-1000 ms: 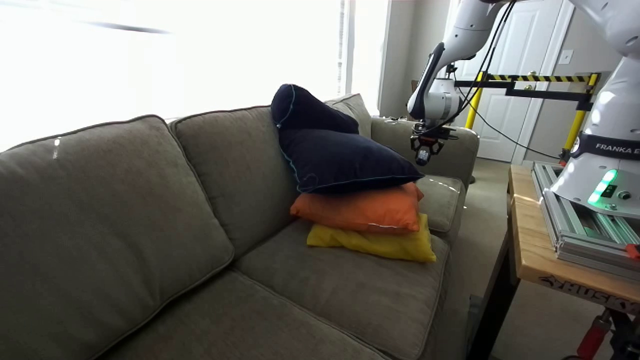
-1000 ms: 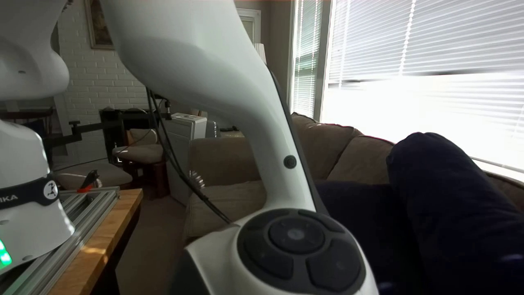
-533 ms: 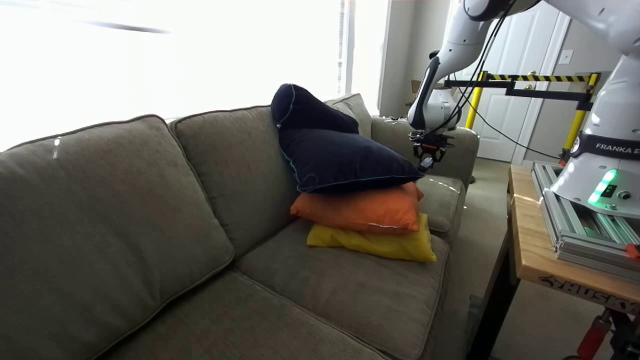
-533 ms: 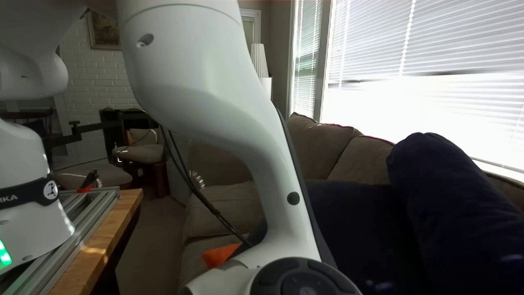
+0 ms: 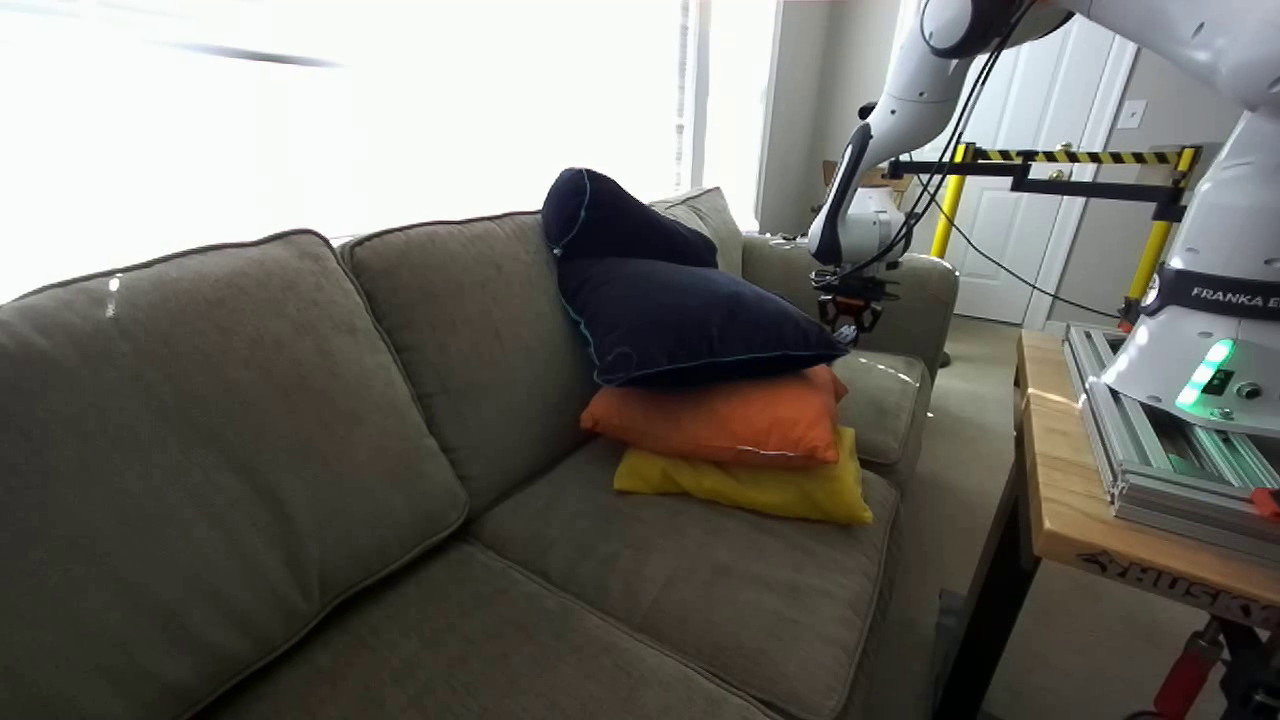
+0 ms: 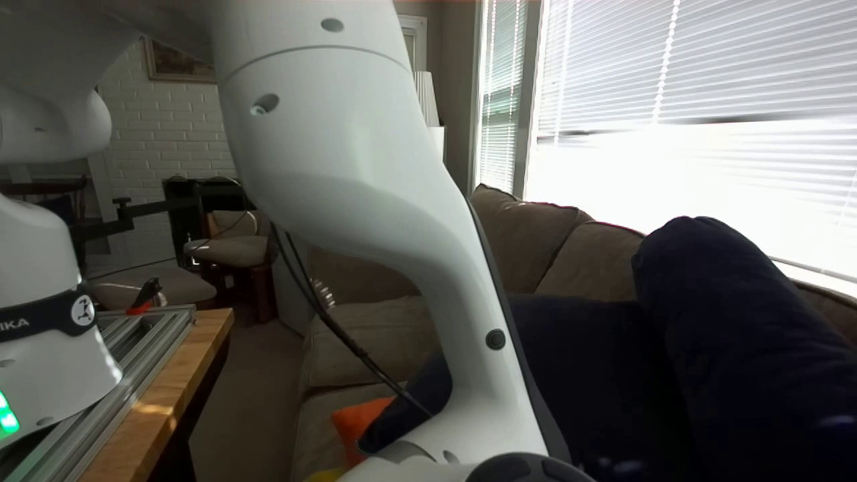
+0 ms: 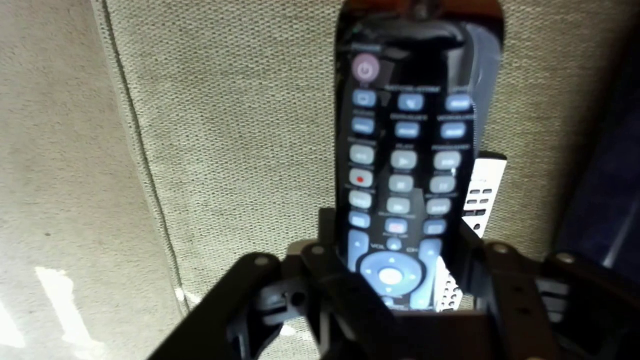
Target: Remove the black remote from the blue pillow and put it on the sofa
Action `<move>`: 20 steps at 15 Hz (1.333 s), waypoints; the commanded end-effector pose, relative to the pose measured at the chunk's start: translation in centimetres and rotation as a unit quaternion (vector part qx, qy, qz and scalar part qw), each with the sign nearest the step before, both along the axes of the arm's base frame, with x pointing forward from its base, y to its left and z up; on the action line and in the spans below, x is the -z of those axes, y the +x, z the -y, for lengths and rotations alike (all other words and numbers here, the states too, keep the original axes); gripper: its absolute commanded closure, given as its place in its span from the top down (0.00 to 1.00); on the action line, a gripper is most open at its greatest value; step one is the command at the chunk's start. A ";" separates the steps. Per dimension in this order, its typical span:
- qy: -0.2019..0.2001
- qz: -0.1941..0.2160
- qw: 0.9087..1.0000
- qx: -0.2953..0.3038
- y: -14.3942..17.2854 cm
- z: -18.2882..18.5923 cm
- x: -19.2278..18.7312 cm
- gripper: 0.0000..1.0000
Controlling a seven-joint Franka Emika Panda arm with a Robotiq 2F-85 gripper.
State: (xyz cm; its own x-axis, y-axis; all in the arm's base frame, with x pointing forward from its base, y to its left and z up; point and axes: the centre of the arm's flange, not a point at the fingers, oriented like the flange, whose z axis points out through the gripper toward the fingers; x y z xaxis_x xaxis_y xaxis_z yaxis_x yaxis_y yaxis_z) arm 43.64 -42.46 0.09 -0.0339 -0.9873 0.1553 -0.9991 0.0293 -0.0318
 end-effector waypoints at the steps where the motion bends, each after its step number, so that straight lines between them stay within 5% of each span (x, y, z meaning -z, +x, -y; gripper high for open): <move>1: -0.002 0.006 1.000 0.000 0.8 0.9 1.4 0.28; 13: -0.004 -0.001 1.000 -0.001 0.6 1.3 2.5 0.28; 14: -0.007 -0.001 1.000 -0.002 0.7 1.3 2.5 0.35; 15: -0.007 -0.001 1.000 -0.001 0.7 1.3 2.5 0.78; 20: -0.011 0.000 1.000 -0.001 0.8 1.6 2.2 1.00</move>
State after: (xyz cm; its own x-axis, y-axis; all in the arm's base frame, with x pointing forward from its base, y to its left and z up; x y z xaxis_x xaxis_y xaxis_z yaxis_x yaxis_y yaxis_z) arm 43.97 -43.29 -1.67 -0.0241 -0.9852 0.1697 -0.9995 0.0202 -0.0251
